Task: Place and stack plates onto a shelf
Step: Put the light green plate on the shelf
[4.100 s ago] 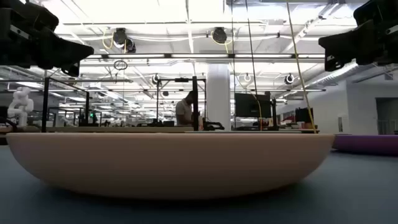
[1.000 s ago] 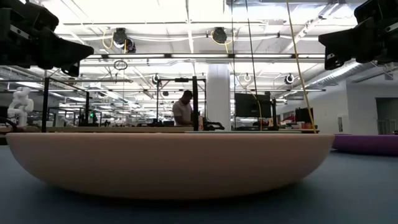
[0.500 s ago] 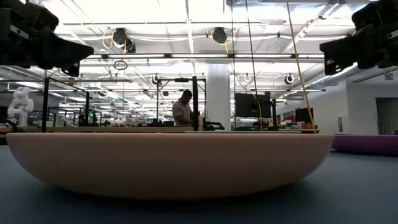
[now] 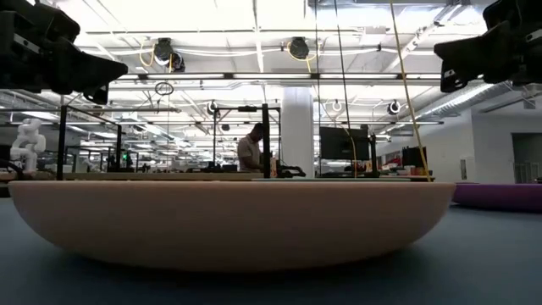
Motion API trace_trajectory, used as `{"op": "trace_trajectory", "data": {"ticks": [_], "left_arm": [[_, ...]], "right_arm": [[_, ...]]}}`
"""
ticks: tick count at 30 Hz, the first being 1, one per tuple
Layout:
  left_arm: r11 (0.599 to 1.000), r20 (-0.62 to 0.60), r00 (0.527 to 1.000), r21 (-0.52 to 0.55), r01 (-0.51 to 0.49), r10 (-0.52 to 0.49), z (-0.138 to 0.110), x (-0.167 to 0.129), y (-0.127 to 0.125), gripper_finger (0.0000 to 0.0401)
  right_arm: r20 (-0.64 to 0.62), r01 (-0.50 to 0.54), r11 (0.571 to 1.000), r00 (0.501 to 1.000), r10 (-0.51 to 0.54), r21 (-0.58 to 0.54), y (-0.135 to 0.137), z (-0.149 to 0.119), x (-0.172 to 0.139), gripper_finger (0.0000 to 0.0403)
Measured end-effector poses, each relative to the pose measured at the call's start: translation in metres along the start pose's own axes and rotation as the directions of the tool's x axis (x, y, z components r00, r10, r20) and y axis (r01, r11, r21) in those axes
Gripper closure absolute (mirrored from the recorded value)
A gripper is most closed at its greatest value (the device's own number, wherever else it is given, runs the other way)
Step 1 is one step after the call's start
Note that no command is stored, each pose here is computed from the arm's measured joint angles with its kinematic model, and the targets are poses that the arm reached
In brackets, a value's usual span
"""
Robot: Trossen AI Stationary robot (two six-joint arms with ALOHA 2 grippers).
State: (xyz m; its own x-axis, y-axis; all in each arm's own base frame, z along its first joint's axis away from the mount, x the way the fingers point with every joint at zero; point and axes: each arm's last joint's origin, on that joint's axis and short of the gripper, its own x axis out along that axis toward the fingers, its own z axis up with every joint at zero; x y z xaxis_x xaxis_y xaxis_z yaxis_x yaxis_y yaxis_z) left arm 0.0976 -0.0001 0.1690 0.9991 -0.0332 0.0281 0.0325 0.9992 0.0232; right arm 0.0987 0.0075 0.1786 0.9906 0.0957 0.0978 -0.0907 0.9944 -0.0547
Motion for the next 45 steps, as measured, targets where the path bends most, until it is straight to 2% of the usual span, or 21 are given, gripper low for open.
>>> {"op": "trace_trajectory", "data": {"ticks": [4,9,23,34,40,45], "left_arm": [[1.000,0.000,1.000,0.000,0.000,0.000,0.000,0.000,0.000,0.0393],[1.000,0.000,1.000,0.000,0.000,0.000,0.000,0.000,0.000,0.0393],[1.000,0.000,1.000,0.000,0.000,0.000,0.000,0.000,0.000,0.0393],[1.000,0.000,1.000,0.000,0.000,0.000,0.000,0.000,0.000,0.0393],[1.000,0.000,1.000,0.000,0.000,0.000,0.000,0.000,0.000,0.0393],[1.000,0.000,1.000,0.000,0.000,0.000,0.000,0.000,0.000,0.0393]], "right_arm": [[-0.044,0.028,1.000,0.999,-0.028,0.013,-0.001,-0.002,0.003,0.0403],[-0.057,0.028,1.000,0.998,-0.027,0.014,-0.002,0.013,0.008,0.0403],[-0.078,0.056,0.998,0.996,-0.053,0.036,-0.007,0.081,0.042,0.0403],[-0.067,0.016,1.000,0.998,-0.015,0.018,-0.005,0.140,0.082,0.0403],[-0.123,-0.035,0.999,0.992,0.038,0.021,0.003,0.169,0.105,0.0403],[-0.191,-0.039,0.997,0.980,0.052,0.072,0.010,0.192,0.121,0.0403]]}}
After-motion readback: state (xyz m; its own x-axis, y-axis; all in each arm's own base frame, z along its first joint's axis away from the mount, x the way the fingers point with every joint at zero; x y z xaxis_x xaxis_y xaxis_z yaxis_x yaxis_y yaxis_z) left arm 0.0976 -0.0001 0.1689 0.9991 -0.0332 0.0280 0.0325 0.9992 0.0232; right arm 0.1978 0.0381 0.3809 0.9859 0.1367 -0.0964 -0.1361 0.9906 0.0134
